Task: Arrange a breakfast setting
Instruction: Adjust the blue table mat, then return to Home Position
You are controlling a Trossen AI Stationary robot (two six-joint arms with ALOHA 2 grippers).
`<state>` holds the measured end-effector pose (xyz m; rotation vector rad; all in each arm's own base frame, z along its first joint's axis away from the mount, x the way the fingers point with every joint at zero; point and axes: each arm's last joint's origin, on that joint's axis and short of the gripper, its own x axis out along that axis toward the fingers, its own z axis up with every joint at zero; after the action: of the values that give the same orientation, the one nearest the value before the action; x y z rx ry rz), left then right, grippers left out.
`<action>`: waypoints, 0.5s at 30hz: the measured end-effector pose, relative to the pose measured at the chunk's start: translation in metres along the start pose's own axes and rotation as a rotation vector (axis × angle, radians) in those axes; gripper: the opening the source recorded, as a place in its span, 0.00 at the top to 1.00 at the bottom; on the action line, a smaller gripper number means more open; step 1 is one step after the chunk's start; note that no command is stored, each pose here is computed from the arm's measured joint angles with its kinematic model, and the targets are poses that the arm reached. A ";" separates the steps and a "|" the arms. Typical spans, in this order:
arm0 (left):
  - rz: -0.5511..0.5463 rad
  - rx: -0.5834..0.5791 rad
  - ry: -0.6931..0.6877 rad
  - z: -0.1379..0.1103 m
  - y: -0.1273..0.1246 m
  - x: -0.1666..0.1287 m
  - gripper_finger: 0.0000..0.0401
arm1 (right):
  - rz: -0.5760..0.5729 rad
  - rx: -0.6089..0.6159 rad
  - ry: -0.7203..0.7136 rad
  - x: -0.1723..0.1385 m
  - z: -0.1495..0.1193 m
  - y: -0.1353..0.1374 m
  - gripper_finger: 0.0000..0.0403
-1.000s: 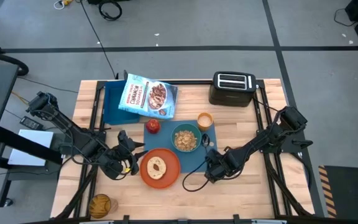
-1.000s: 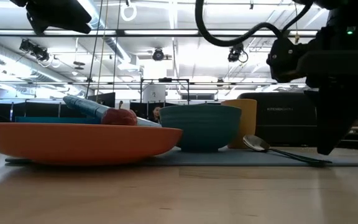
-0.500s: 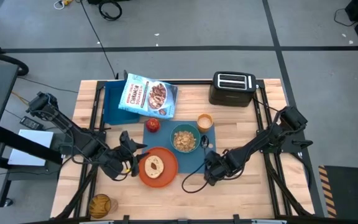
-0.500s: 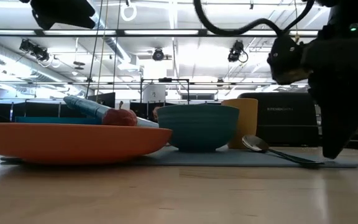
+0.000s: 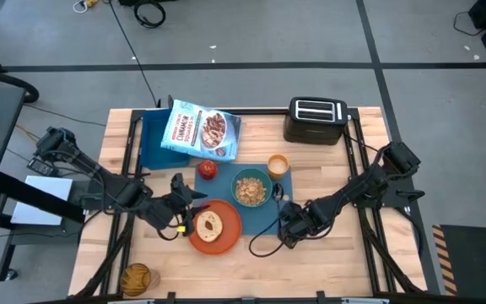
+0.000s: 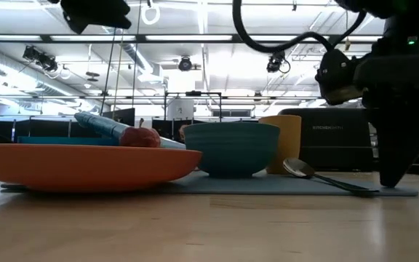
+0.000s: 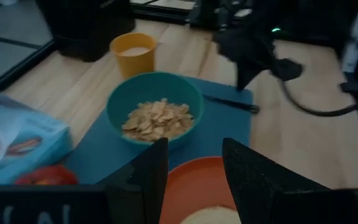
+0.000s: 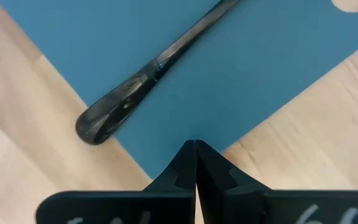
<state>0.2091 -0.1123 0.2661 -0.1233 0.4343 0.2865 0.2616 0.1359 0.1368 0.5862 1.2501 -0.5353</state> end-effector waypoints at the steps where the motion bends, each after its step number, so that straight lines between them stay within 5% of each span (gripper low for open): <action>1: -0.018 0.001 -0.001 0.002 0.000 0.001 0.60 | -0.004 0.004 0.000 0.001 0.001 -0.001 0.99; 10: -0.061 0.023 -0.053 0.017 0.012 -0.009 0.60 | -0.020 -0.013 0.012 -0.002 0.009 -0.003 0.99; 15: -0.082 0.078 -0.075 0.022 0.016 -0.015 0.60 | 0.025 -0.090 -0.097 -0.035 0.018 0.000 0.98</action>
<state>0.1997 -0.0969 0.2912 -0.0540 0.3649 0.1928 0.2661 0.1259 0.1741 0.4945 1.1673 -0.4784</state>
